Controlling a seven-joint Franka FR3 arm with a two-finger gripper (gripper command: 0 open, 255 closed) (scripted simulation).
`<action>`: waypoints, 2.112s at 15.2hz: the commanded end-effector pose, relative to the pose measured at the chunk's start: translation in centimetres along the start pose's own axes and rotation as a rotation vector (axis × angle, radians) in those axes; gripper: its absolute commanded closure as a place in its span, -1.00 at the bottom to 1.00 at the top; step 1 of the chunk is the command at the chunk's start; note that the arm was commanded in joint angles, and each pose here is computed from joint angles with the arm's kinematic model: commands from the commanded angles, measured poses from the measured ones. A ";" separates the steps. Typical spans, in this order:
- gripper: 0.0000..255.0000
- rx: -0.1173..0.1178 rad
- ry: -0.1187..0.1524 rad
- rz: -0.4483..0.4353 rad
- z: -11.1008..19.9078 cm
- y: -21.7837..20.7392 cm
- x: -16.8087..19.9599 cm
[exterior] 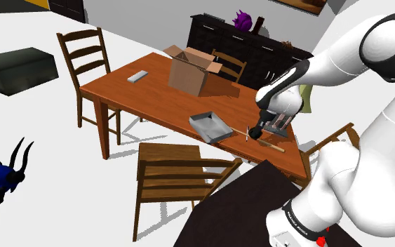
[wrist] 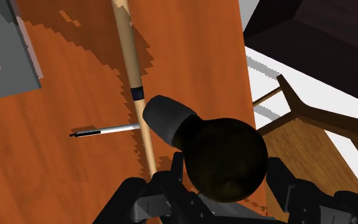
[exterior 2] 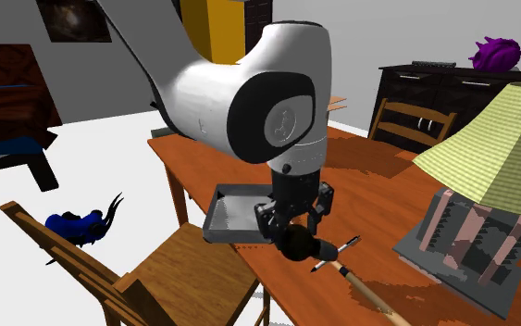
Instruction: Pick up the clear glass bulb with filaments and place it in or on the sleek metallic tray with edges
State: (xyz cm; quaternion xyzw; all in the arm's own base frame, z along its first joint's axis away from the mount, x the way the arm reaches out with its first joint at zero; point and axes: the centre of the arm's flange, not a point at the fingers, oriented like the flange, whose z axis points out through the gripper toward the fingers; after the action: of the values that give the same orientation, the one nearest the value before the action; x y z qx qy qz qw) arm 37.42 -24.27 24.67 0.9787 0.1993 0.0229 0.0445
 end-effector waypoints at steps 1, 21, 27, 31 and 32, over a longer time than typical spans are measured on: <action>1.00 0.001 -0.002 -0.002 -1.0 0.1 0.0; 1.00 0.001 -0.002 -0.002 -4.7 -3.0 19.5; 1.00 0.001 -0.002 -0.002 -4.8 -4.2 26.1; 1.00 0.001 -0.002 -0.002 -2.7 -4.4 26.0; 1.00 0.001 -0.002 -0.002 -2.1 -4.4 26.0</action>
State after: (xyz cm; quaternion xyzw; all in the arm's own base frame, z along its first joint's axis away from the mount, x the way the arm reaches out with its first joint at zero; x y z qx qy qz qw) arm 59.44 -9.83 27.77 0.9785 0.2001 0.0216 0.0445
